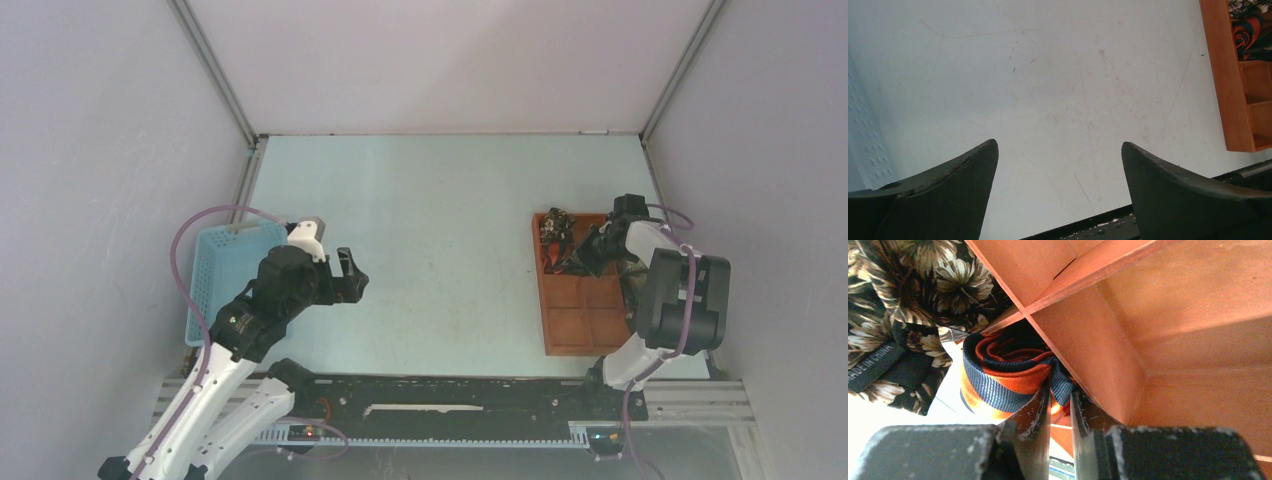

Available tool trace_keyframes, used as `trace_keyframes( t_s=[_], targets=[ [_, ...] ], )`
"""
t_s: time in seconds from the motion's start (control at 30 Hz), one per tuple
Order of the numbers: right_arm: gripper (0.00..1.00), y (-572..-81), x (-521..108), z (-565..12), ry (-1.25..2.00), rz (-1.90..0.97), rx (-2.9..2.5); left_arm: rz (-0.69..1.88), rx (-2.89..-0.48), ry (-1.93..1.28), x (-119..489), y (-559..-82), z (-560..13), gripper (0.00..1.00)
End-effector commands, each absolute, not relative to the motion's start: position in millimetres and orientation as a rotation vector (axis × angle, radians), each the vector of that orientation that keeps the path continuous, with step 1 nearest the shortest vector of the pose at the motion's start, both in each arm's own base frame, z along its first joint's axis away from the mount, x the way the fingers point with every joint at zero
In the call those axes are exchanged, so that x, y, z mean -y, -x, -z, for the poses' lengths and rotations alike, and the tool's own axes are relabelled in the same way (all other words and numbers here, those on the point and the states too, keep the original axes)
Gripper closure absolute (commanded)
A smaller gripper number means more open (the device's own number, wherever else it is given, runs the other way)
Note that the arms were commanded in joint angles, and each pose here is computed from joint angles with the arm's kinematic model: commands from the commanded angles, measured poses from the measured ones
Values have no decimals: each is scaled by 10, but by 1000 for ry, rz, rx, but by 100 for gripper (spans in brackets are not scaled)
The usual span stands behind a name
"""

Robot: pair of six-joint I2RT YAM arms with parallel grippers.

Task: Roll the ties
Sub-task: Place the tie in the storage box, then reset both arms

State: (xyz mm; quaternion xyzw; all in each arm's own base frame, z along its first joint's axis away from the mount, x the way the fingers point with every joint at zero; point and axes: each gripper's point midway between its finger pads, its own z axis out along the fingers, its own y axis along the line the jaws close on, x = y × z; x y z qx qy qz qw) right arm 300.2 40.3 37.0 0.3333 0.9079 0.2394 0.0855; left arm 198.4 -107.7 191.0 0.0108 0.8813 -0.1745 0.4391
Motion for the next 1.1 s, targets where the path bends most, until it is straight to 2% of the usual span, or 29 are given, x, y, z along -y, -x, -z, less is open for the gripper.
trace_keyframes(
  t_s=[0.0,0.07,0.17,0.53,0.6,0.67,0.7,0.87,1.07],
  targets=[
    [100,-3000,-302,-341,-958,-576,-2699,432,-2160,-49,1087,-2016,-1939,0],
    [90,-2985,-262,-464,-936,-555,-2676,432,-2160,-49,1087,-2017,-1939,0],
    [63,-2952,-226,-679,-895,-524,-2639,436,-2159,-53,1093,-2016,-1942,0],
    [35,-2805,-212,-1555,-695,-470,-2457,425,-2153,-45,1073,-2024,-1948,0],
    [26,-2795,-260,-1819,-603,-474,-2373,419,-2152,-43,1064,-2027,-1951,0],
    [6,-2778,-347,-2110,-496,-493,-2271,412,-2151,-40,1054,-2032,-1951,0],
    [1,-2764,-385,-2241,-451,-497,-2222,409,-2149,-38,1047,-2032,-1957,0],
    [0,-2644,-515,-2753,-316,-523,-2001,391,-2135,-24,1004,-2034,-1982,0],
    [0,-2528,-559,-2993,-272,-567,-1789,377,-2092,1,939,-2027,-2063,0]
  ],
)
